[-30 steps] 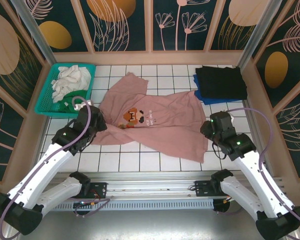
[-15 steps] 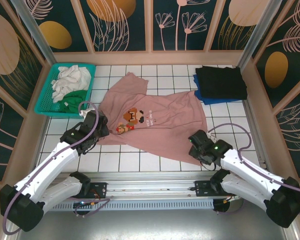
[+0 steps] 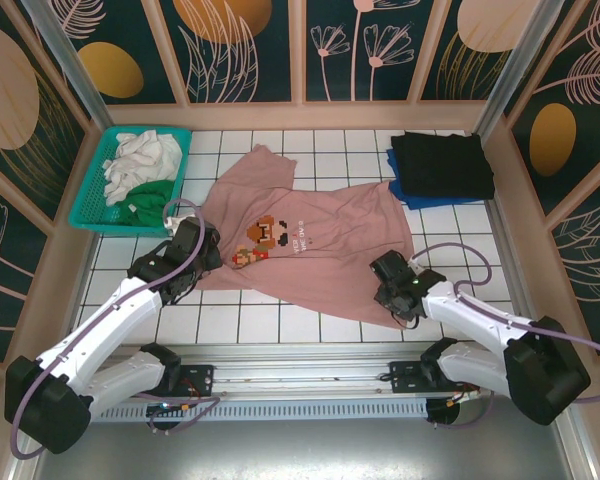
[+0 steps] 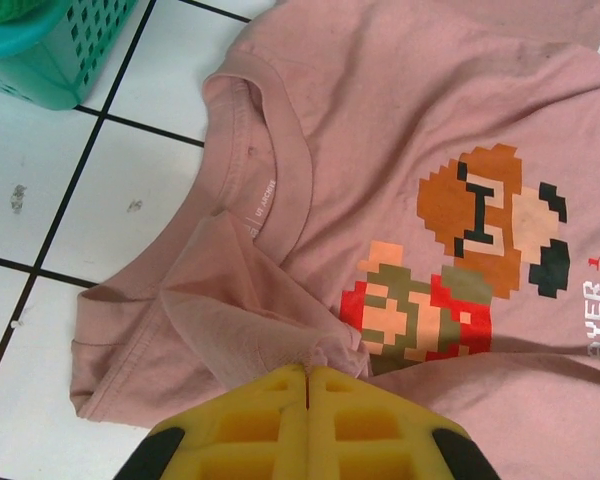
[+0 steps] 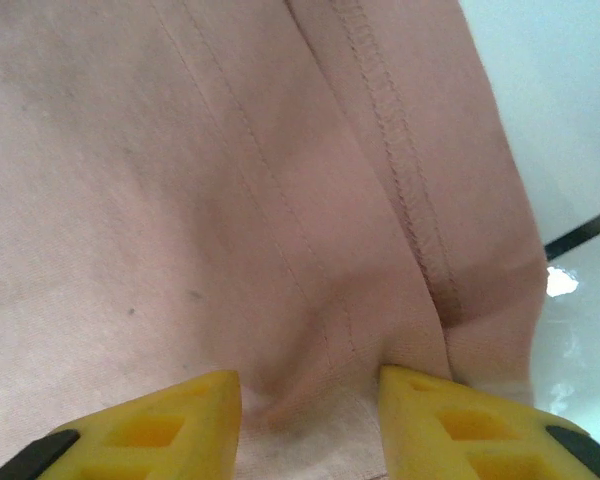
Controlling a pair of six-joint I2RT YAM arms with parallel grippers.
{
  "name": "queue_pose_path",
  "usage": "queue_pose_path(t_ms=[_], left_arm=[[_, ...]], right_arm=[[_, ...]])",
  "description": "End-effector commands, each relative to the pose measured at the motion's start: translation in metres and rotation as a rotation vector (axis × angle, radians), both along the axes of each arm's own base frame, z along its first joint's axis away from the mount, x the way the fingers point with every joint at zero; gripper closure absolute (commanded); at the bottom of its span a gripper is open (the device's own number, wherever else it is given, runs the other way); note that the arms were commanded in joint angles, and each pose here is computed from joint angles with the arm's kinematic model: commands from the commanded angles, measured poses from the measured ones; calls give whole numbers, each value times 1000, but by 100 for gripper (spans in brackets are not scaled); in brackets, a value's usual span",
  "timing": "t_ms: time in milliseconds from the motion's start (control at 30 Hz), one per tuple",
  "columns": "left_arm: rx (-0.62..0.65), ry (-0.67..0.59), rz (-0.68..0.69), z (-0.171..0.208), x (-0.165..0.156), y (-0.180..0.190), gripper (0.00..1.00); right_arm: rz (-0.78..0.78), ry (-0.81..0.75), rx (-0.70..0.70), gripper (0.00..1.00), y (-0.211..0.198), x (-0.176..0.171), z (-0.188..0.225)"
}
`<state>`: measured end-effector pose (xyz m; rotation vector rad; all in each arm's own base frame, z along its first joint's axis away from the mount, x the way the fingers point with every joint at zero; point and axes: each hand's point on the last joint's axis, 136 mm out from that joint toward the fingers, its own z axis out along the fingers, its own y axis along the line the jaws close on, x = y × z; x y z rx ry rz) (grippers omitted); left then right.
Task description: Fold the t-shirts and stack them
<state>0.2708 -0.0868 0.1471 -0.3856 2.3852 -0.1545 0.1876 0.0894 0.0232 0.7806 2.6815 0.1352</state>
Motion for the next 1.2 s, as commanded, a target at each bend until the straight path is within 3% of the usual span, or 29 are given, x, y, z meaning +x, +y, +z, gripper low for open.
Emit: queue_pose_path(t_ms=[0, 267, 467, 500, 533, 600, 700, 867, 1033, 1167], left_arm=[[12, -17, -8, 0, 3, -1, 100], [11, -26, -8, 4, 5, -1, 100], [7, -23, -12, 3, 4, -2, 100], [5, -26, -12, 4, 5, -3, 100], [4, -26, -12, 3, 5, -3, 100], [4, -25, -13, 2, 5, -3, 100], [1, -23, -15, 0, 6, -4, 100], [14, -19, -20, 0, 8, -5, 100], [15, -27, -21, 2, 9, -4, 100], [16, -29, -19, 3, 9, -4, 100]], right_arm=[[-11, -19, -17, 66, -7, 5, -2], [-24, -103, -7, 100, -14, 8, 23], [-19, -100, -2, 98, -16, 5, 26], [-17, -93, 5, 82, -15, 4, 25], [-11, -77, 7, 76, -13, 2, 22], [-11, -38, -22, 69, -16, -2, 15], [-5, 7, -66, 68, -18, -2, 4], [21, 26, -64, 70, -10, 2, -3], [19, 3, -62, 91, -11, 3, 2], [17, 1, -70, 100, -14, 1, 4]])
